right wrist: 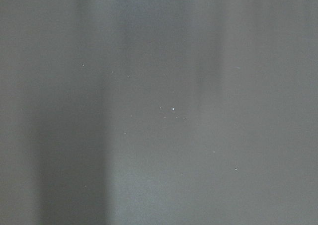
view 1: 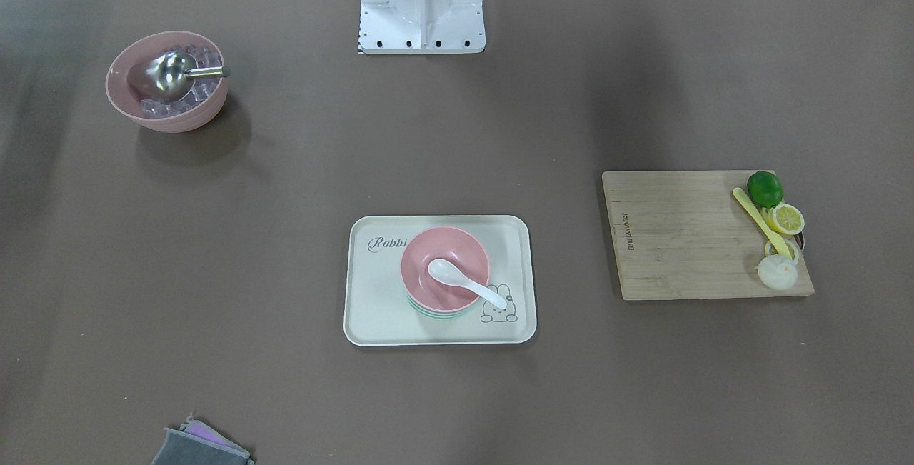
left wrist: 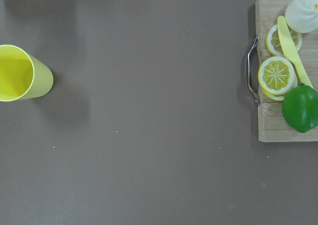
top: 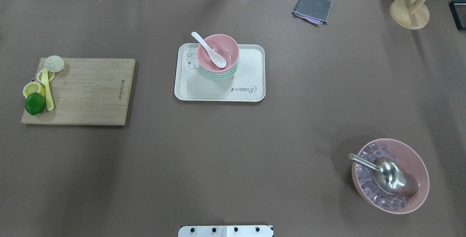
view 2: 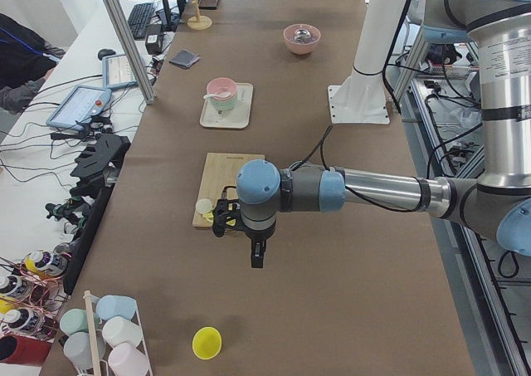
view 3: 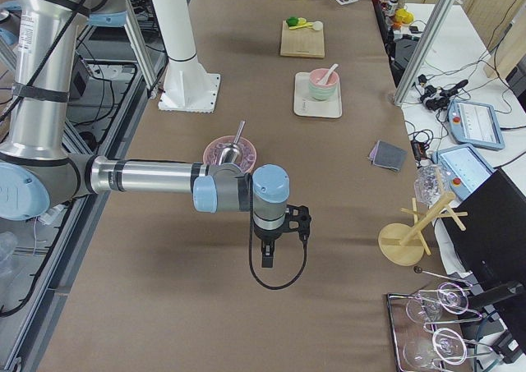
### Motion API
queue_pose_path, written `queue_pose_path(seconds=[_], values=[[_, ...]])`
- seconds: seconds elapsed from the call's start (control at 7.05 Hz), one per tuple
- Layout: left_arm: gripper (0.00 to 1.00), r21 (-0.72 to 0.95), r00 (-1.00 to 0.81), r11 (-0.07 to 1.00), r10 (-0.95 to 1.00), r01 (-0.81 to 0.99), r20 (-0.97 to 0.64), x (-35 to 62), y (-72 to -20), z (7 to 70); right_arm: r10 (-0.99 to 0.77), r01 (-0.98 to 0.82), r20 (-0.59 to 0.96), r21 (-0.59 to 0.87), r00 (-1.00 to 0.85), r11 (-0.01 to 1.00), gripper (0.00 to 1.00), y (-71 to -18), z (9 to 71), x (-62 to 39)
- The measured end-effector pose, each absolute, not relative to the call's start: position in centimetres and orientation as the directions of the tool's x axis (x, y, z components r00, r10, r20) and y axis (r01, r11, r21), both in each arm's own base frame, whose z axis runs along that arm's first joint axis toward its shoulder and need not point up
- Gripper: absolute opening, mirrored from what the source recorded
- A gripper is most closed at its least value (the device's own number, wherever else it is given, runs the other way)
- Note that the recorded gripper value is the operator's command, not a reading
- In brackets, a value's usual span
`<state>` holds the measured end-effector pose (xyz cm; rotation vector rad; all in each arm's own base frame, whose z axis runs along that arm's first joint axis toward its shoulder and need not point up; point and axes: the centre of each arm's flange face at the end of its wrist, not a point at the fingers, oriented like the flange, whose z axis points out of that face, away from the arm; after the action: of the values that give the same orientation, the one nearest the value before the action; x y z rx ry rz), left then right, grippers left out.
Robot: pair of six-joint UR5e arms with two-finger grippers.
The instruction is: Stack pink bowl on green and place spoon
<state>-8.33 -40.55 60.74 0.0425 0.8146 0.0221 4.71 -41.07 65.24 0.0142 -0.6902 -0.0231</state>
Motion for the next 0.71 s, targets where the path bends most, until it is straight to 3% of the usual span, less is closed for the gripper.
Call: queue_pose_path(seconds=[0.71], values=[[0.98,0.056,0.686,0.998,0.043,-0.003,-0.726,-8.33,-40.58,60.26,-0.027,0.017,0.637,0.022,0.771,1.0,1.0,-41.13,65.19,4.71]])
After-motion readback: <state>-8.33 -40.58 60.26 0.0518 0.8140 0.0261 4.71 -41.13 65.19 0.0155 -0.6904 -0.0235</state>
